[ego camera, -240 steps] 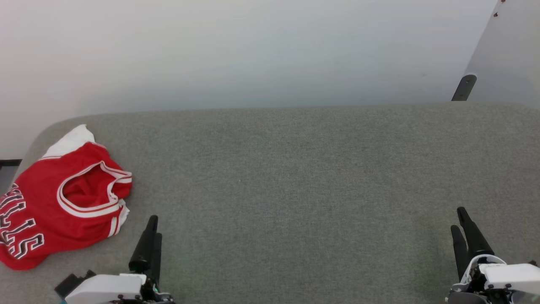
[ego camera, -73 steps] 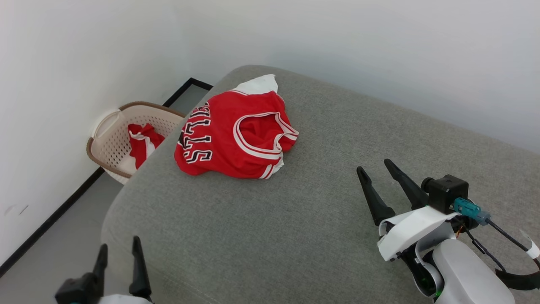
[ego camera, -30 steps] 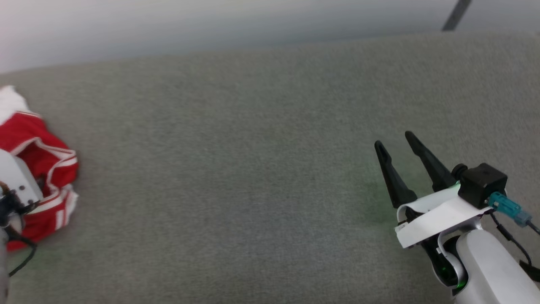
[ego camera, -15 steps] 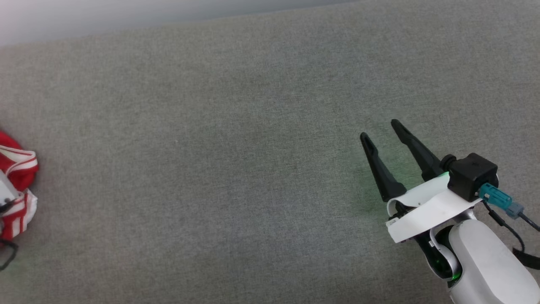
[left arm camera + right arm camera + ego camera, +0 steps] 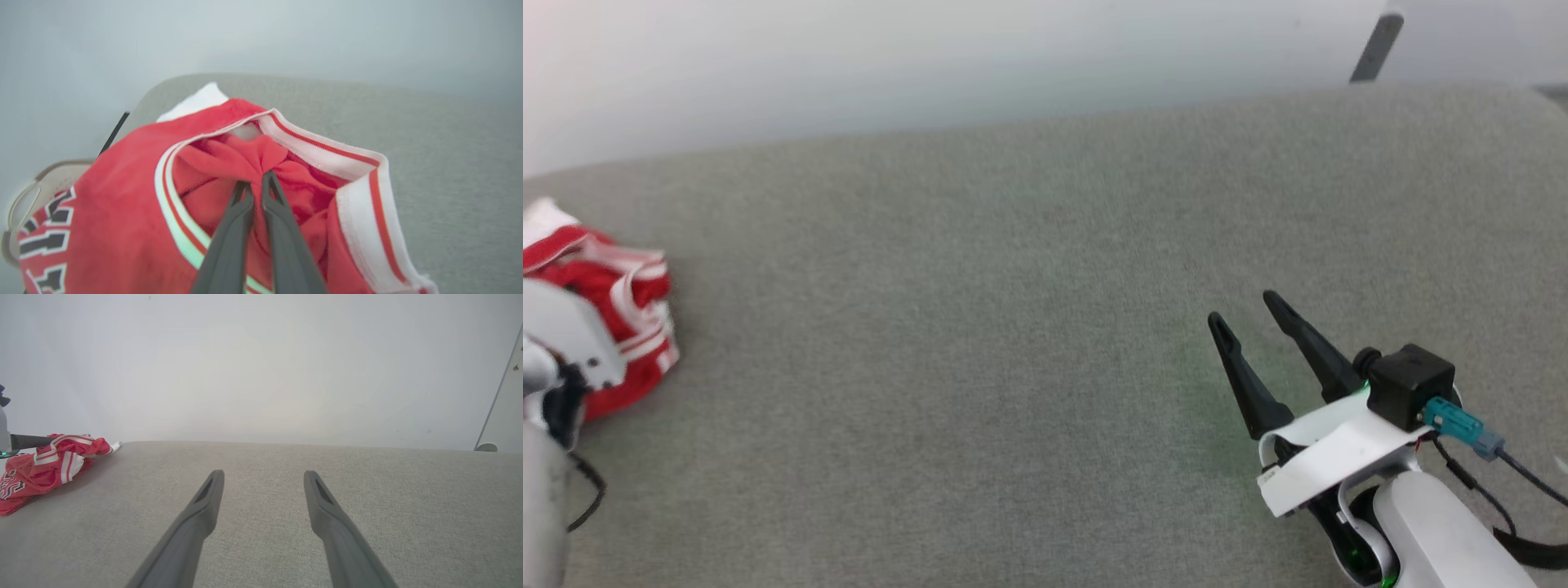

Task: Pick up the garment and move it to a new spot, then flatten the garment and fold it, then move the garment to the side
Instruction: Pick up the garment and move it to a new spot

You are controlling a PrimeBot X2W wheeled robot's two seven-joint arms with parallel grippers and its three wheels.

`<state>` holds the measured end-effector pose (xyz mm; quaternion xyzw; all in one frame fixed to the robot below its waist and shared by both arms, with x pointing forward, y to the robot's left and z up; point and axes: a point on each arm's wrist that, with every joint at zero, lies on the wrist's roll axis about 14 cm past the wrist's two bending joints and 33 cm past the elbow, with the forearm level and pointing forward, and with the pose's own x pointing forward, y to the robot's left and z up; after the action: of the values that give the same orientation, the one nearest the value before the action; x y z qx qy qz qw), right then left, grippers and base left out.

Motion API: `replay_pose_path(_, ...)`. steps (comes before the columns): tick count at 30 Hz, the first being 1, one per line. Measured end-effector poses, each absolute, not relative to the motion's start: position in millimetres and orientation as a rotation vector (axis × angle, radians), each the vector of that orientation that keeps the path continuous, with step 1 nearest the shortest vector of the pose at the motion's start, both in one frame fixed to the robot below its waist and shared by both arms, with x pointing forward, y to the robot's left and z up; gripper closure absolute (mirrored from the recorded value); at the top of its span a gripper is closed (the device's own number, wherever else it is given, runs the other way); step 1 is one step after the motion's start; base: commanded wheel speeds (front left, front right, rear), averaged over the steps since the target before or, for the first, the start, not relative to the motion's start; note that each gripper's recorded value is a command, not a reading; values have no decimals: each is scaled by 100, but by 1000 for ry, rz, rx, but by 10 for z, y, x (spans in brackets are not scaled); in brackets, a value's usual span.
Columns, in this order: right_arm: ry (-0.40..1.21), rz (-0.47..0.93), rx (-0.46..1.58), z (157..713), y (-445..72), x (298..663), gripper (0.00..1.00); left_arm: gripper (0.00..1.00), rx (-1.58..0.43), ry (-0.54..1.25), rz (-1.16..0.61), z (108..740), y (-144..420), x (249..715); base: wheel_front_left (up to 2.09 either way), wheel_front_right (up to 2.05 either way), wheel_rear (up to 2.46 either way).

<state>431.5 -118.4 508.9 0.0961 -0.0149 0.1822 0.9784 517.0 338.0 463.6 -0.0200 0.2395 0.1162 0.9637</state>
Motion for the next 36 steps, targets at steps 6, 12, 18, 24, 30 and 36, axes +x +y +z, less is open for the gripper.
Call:
replay_pose_path(6,-78,355,217,5275,-1185,4204,0,100,16,294,100,5250,2976,5323,0,0,0)
replay_pose_path(12,-110,290,248,5359,-1354,4124,0,100,75,194,-211,5640,1742,5503,0,0,0)
replay_pose_path(18,-127,201,272,5374,-1614,4076,0,100,143,86,-578,5963,439,5352,0,0,0)
replay_pose_path(24,-144,103,301,5374,-1887,4056,0,100,171,-39,-961,6209,-687,4892,0,0,0)
replay_pose_path(30,-152,7,333,5345,-2141,4024,0,100,255,-8,-1231,5796,-1075,4537,0,0,0)
replay_pose_path(36,-132,-76,348,5238,-2354,3939,0,100,485,179,-1246,5120,-845,4666,0,0,0)
